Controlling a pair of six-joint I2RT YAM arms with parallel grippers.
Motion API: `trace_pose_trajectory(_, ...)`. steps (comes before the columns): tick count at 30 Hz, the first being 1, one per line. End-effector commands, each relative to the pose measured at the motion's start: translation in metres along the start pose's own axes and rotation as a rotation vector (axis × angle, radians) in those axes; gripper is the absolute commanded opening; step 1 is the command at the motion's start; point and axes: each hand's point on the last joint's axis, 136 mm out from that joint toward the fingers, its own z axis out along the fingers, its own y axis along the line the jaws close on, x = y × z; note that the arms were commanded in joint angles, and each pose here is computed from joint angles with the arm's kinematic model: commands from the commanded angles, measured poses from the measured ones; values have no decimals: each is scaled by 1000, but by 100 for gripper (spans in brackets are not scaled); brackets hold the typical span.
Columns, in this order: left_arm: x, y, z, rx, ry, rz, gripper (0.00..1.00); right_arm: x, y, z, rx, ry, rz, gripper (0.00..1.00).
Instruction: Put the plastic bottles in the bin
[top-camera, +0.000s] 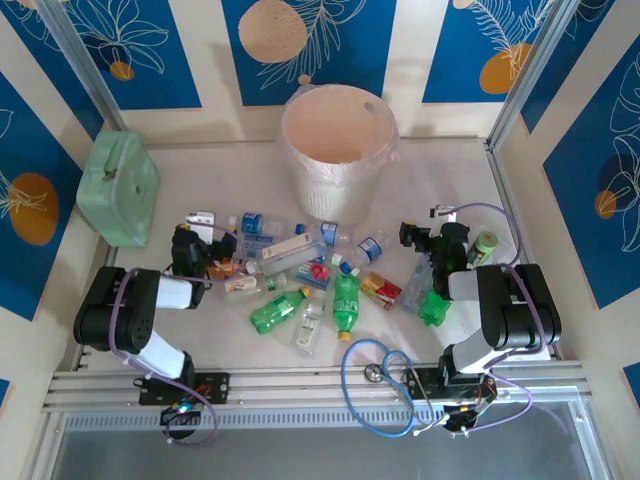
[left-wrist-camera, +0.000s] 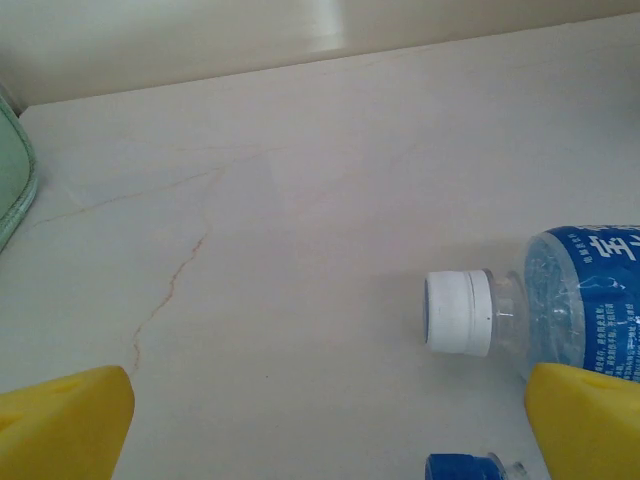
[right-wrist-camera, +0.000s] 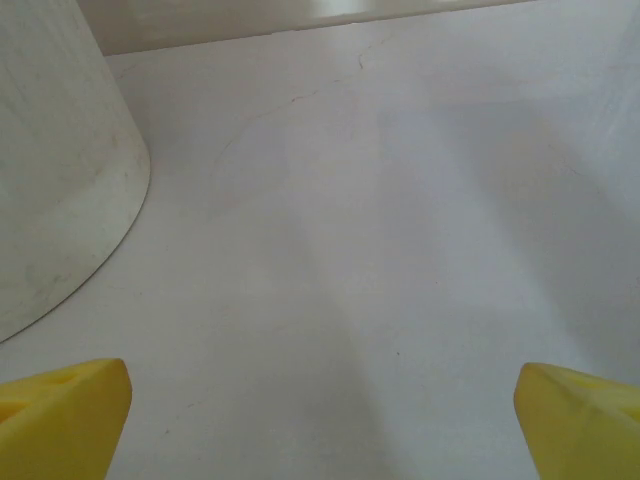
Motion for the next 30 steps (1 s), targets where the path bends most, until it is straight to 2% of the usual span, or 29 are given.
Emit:
trace_pose_trajectory(1,-3,0,1,10,-9,7,100,-14,6,1,-24,-36,-16,99)
trace_pose_trajectory(20,-2,4,2,3,-2,-11,100,-14,5,0,-25,-37,-13,99)
trace_pose_trajectory(23,-4,10,2,-32,-1,-21,100,-30,4,-4,24,-42,-24,99)
trace_pose_trajectory(25,-8,19,-1,-82,-1,-42,100,-47,12,-8,46,-4,-58,99)
trace_pose_trajectory(27,-18,22,-6,-97,4,-44,100,-80,15,-26,121,12,-1,99)
trace_pose_trajectory(28,-23,23,-9,-100,21,-42,100,-86,12,-41,166,69,96,99)
trace_pose_trajectory(30,-41,36,-15,-165,35,-58,100,-104,18,-74,149,132,275,99)
